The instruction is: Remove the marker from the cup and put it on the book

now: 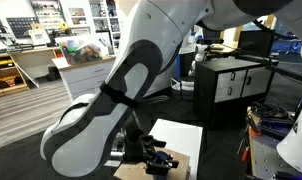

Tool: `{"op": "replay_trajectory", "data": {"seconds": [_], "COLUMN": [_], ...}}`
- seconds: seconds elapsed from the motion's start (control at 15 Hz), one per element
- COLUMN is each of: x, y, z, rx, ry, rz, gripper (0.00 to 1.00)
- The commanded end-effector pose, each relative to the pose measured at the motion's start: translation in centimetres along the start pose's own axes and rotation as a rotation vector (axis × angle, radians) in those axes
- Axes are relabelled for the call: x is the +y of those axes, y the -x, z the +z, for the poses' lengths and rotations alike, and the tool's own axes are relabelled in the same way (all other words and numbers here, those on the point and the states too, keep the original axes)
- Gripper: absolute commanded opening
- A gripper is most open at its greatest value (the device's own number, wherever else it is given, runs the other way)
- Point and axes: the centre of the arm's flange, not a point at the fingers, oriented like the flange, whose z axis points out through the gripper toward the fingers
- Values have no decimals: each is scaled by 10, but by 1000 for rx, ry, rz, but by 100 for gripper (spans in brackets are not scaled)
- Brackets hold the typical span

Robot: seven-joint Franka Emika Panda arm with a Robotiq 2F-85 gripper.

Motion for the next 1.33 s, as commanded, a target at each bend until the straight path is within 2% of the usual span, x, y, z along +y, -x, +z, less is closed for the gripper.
{"op": "replay_trajectory", "data": {"seconds": [0.0, 0.4, 0.47, 0.53, 1.2, 1.27], "x": [-1, -2, -2, -2, 0, 1], "y": [-4, -10, -11, -12, -11, -11], "z": [-3, 5, 6, 7, 5, 5], "rx": [-7, -18, -21, -23, -20, -20], "ry": [7, -2, -2, -2, 2, 2], "rz": [-5, -9, -10, -11, -9, -8], "gripper": [100, 100, 81, 73, 7, 3]}}
